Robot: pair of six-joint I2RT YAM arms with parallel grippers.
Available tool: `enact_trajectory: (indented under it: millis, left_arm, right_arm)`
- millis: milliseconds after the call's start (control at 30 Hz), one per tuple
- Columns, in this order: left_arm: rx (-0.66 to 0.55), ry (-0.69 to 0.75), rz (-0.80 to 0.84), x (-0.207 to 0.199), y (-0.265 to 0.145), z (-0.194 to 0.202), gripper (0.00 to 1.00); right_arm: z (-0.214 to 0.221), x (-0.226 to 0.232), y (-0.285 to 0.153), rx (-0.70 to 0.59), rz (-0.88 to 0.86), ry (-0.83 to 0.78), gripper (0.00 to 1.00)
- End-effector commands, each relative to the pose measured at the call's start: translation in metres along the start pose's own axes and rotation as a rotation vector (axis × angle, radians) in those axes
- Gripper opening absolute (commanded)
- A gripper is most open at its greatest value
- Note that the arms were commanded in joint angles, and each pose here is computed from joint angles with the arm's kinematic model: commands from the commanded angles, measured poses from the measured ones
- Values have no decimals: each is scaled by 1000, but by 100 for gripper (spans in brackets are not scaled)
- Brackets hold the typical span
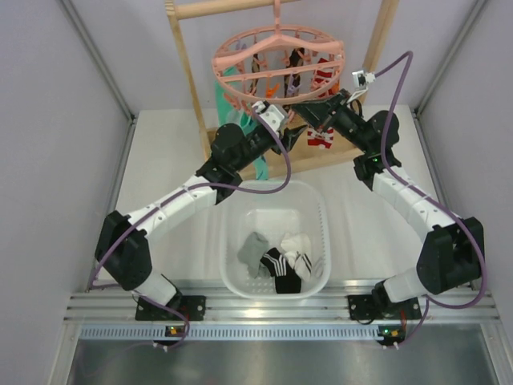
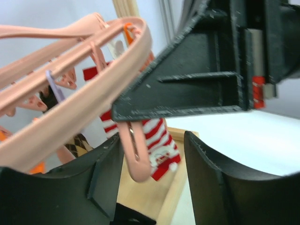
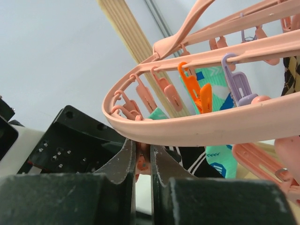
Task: Clip the socks to the hanger
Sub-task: Open the clamp at the hanger.
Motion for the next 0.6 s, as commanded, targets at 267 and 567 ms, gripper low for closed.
enact_trajectory:
  millis: [267,567]
  left_arm:
    - [101,-96,59,-7,-72,-50,67]
    - [585,-150,414,-56,-170,-5,59]
  right_arm:
    - [-16,19,1,-48,-81,-51,0]
    - [-16,15,0,-30,-76,-79,0]
Point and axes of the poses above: each gripper's point midway between its finger pads, its own y axis out along the fingers, its own x axis along the line the jaws close on, z = x × y, the point moved 2 cm from there along -y, back along the fingers, and after that the axes turned 7 degrees about -y, right-handed, at the moved point
